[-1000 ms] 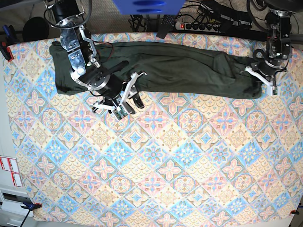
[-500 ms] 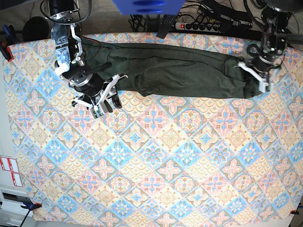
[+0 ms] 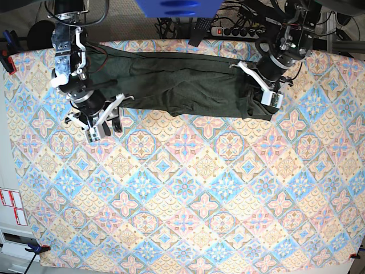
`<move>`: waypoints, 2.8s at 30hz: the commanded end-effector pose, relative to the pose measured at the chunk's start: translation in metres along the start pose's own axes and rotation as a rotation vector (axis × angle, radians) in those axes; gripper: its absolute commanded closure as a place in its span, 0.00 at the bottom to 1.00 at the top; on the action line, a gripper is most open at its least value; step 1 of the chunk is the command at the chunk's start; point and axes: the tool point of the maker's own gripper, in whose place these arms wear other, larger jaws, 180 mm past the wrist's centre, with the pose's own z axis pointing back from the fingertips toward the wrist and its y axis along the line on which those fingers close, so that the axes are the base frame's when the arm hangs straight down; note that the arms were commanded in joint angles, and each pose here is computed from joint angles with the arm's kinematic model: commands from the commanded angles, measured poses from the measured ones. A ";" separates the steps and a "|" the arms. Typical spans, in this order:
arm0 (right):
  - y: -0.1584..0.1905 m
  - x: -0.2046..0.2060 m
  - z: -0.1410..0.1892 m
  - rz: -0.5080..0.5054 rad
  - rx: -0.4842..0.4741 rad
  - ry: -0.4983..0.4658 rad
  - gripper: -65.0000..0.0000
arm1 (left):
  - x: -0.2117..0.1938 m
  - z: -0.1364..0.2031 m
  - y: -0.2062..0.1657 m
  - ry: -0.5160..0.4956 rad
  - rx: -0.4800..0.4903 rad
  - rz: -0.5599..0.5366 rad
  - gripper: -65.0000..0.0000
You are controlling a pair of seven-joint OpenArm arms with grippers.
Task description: Fold the T-shirt properly
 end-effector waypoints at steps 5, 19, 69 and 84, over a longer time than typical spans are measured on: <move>-0.026 0.009 0.010 -0.019 -0.066 -0.048 0.72 | 0.007 -0.005 -0.026 -0.047 -0.049 0.055 1.00; -0.044 0.009 0.016 -0.004 -0.103 -0.045 0.71 | -0.008 -0.034 -0.083 0.002 -0.184 0.074 1.00; -0.050 0.011 0.019 0.019 -0.109 -0.043 0.71 | -0.049 -0.039 -0.110 0.143 -0.298 -0.067 0.61; -0.053 -0.010 0.027 0.033 -0.113 0.022 0.71 | -0.030 -0.025 -0.089 0.111 -0.285 -0.156 0.61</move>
